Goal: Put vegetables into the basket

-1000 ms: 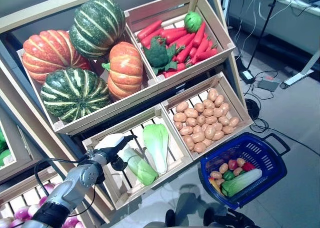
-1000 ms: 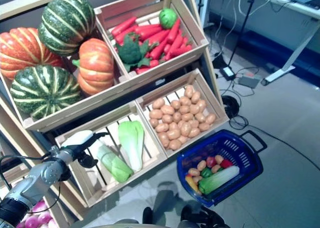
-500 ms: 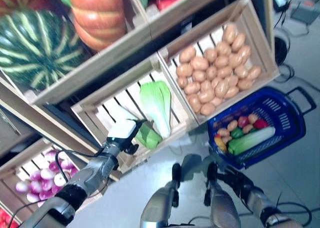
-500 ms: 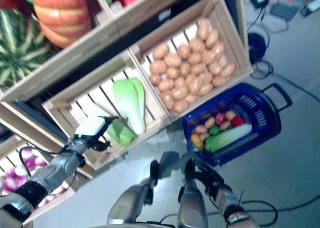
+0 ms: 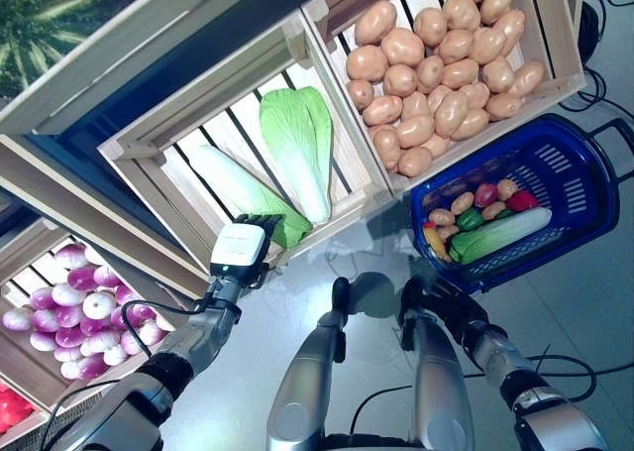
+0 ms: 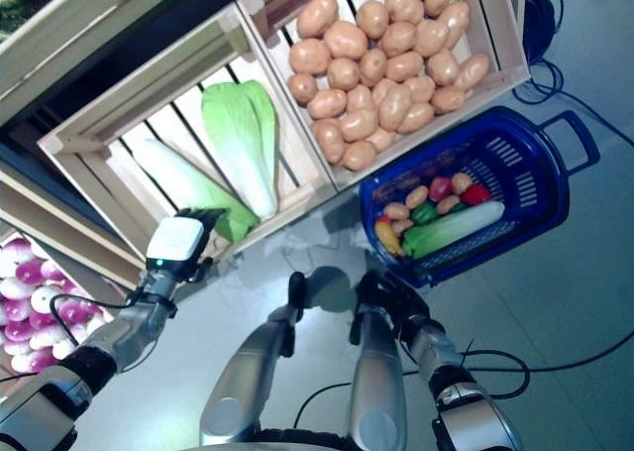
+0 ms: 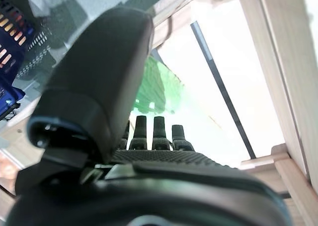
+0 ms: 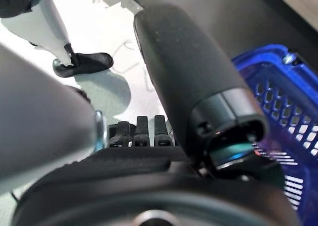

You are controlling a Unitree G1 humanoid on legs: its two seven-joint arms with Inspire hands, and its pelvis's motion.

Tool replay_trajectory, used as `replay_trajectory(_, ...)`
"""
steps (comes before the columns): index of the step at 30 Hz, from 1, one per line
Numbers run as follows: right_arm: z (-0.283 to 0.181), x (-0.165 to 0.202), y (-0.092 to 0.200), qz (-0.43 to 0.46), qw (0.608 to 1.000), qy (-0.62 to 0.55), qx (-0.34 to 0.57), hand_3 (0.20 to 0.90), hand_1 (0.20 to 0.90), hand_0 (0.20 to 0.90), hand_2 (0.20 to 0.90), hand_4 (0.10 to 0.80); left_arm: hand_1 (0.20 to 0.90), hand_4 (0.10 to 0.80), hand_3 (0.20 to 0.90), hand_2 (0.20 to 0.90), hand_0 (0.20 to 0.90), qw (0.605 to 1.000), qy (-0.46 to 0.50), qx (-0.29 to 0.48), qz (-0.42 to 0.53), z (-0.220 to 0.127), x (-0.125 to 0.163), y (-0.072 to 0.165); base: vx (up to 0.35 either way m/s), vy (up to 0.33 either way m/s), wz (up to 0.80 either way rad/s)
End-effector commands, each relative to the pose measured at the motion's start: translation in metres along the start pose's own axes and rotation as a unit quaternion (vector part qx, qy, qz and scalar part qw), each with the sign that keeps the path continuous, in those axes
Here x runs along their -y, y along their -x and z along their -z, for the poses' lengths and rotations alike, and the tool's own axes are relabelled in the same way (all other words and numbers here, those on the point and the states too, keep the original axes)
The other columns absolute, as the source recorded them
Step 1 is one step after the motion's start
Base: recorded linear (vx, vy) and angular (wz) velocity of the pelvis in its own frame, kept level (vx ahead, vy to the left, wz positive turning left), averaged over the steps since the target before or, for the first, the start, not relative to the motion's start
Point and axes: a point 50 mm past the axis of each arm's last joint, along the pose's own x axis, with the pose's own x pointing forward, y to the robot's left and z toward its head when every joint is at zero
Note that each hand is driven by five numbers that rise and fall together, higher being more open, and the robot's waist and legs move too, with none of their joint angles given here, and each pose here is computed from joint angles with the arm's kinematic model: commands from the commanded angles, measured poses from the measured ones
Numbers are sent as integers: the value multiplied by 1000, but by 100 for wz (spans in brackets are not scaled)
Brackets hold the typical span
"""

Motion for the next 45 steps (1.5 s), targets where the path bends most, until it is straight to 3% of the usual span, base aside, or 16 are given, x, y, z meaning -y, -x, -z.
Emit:
replay_trajectory(1,3,5,5,3,1000,-2,10,900,900,900,900,800,900,800,900,900,900,995,-45,-28,-87,23,-25,-7,0,0,0)
replay_trajectory(9,-12,-6,0,-15,1000,4,23,900,900,900,900,800,900,800,900,900,900,989,-107,-25,-96,26,-19,-5,-33,13,-4)
replay_trajectory(45,-40,-22,-3,-39,998,23,47,900,900,900,900,800,900,800,900,900,900,949,-240,-119,-168,72,-77,-45,-2,22,-1)
